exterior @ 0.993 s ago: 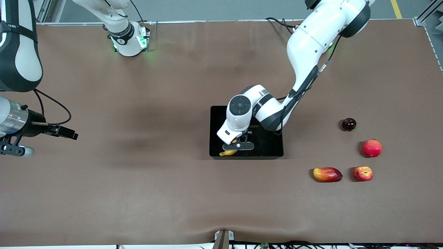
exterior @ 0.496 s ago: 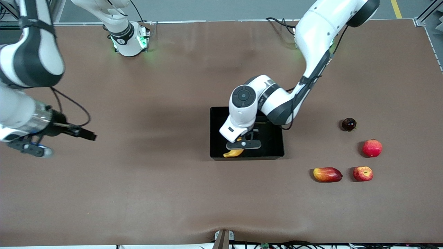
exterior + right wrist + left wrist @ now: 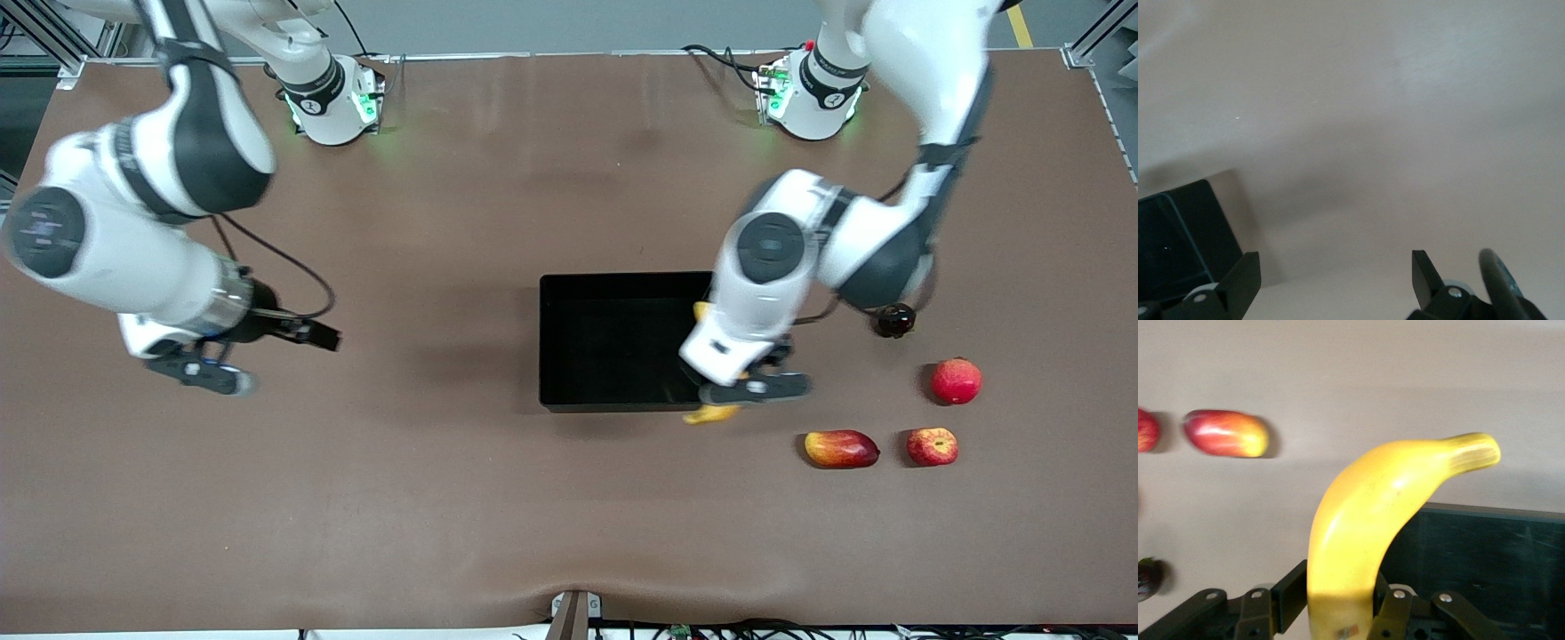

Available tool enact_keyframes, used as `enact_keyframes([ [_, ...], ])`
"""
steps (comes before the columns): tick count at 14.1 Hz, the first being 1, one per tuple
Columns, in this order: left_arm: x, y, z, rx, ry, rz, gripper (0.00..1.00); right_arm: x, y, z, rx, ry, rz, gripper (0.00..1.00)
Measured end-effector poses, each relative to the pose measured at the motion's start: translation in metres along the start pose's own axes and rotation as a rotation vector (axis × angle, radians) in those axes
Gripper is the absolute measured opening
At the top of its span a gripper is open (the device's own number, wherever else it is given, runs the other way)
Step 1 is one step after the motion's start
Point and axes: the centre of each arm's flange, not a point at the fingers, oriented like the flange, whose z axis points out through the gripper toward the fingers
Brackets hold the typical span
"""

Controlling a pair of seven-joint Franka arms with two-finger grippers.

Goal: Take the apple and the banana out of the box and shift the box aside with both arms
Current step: 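Carry the banana to the fruits while the right gripper grips the tray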

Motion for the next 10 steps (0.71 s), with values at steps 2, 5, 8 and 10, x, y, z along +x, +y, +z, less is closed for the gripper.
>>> enact_keyframes([
  [2,0.006,-0.053,0.015,0.028,-0.038,-0.066,0.37,-0.015,-0.042,0.029,0.008,0.006,0.017,1.00],
  [5,0.008,-0.133,0.046,0.070,-0.103,-0.181,0.37,-0.046,-0.106,0.090,0.011,0.002,0.053,1.00],
  [8,0.013,-0.217,0.085,0.063,-0.127,-0.305,0.37,-0.065,-0.151,0.151,0.032,0.016,0.031,1.00],
  [10,0.012,-0.251,0.112,0.034,-0.114,-0.360,0.37,-0.078,-0.179,0.190,0.069,0.046,-0.007,1.00],
])
